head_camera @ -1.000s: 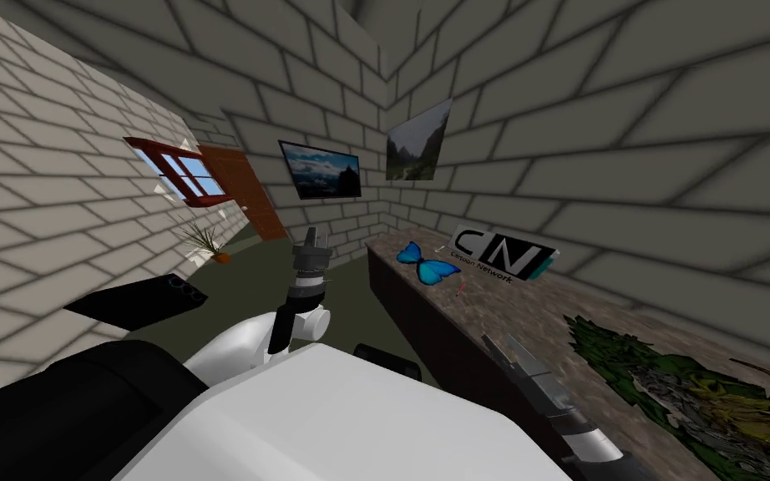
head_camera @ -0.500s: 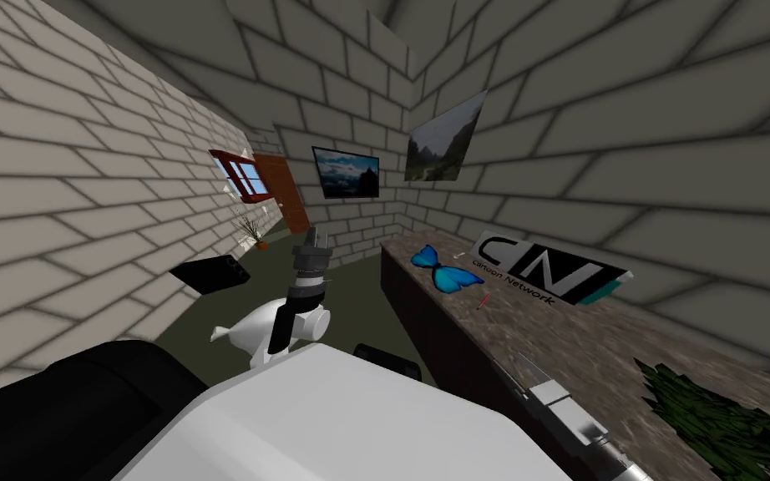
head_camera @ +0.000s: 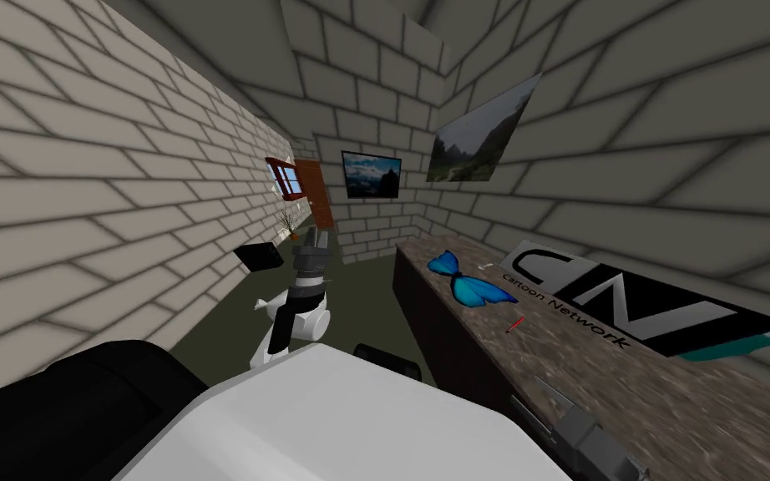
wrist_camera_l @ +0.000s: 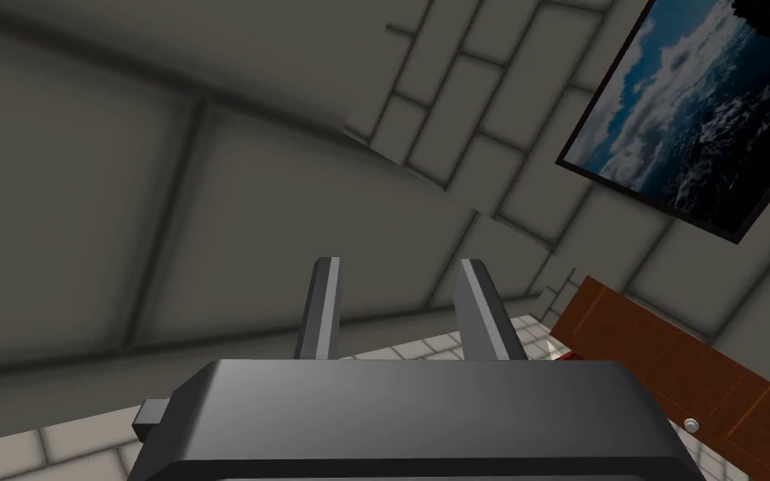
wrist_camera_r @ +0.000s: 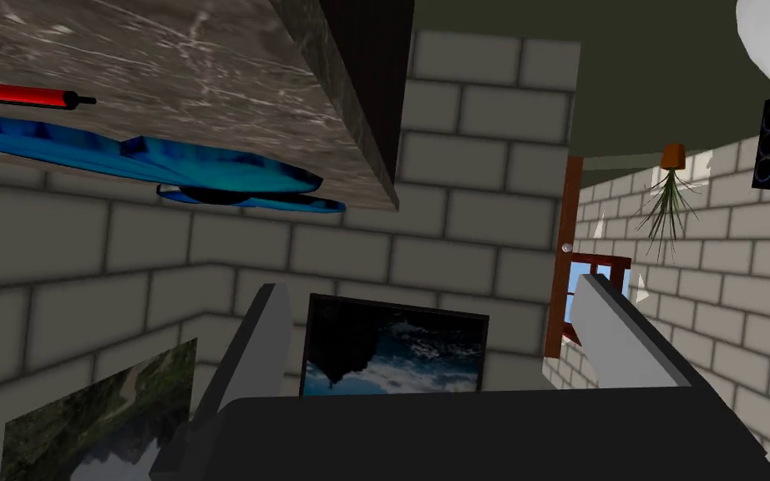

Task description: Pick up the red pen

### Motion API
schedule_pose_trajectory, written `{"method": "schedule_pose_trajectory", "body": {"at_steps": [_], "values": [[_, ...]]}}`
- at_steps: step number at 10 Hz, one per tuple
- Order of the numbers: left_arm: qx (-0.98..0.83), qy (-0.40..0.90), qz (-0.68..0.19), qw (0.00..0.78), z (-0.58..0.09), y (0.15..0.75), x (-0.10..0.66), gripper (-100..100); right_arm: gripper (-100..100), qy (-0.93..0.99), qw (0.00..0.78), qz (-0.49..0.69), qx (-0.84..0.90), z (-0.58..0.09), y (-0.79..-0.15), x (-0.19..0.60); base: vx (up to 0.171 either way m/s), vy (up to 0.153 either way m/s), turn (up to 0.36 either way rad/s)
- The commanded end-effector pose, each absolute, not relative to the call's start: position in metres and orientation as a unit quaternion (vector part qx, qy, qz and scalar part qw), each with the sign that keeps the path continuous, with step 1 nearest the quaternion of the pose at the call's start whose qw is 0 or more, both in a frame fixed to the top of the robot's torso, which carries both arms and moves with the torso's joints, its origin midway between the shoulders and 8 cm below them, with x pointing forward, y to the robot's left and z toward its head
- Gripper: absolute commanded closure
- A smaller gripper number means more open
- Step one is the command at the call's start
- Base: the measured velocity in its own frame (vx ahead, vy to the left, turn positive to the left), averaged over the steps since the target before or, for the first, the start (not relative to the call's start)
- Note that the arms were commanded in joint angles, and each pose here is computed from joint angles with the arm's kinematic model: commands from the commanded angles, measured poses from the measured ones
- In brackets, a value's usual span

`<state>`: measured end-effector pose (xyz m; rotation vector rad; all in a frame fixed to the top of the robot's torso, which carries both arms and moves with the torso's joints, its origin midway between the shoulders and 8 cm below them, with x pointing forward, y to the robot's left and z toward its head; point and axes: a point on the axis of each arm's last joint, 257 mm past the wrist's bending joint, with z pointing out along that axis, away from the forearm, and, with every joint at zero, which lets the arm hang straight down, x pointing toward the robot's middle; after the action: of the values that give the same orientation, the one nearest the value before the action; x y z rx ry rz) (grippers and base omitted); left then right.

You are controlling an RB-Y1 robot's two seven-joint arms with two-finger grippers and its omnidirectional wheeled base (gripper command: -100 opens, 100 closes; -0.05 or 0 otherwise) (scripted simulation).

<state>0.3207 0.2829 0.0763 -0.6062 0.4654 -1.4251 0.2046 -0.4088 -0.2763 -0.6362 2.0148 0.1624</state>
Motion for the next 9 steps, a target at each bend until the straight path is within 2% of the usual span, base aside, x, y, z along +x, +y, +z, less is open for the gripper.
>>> {"method": "schedule_pose_trajectory", "body": {"at_steps": [1,3,7,9], "values": [[-0.271,0.208,-0.637,0.691,0.076,0.283,0.321,0,-100,0.837,0.453,0.049,-0.303,-0.286,-0.422,0.188,-0.006,0.007,0.322],[-0.271,0.208,-0.637,0.691,0.076,0.283,0.321,0,-100,0.84,0.421,0.037,-0.339,-0.292,-0.434,0.176,-0.004,0.001,0.237],[-0.271,0.208,-0.637,0.691,0.076,0.283,0.321,0,-100,0.839,0.332,0.008,-0.43,-0.309,-0.469,0.139,-0.005,-0.009,0.37],[-0.271,0.208,-0.637,0.691,0.076,0.283,0.321,0,-100,0.834,0.3,0.002,-0.463,-0.313,-0.481,0.128,-0.004,-0.018,0.264]]}}
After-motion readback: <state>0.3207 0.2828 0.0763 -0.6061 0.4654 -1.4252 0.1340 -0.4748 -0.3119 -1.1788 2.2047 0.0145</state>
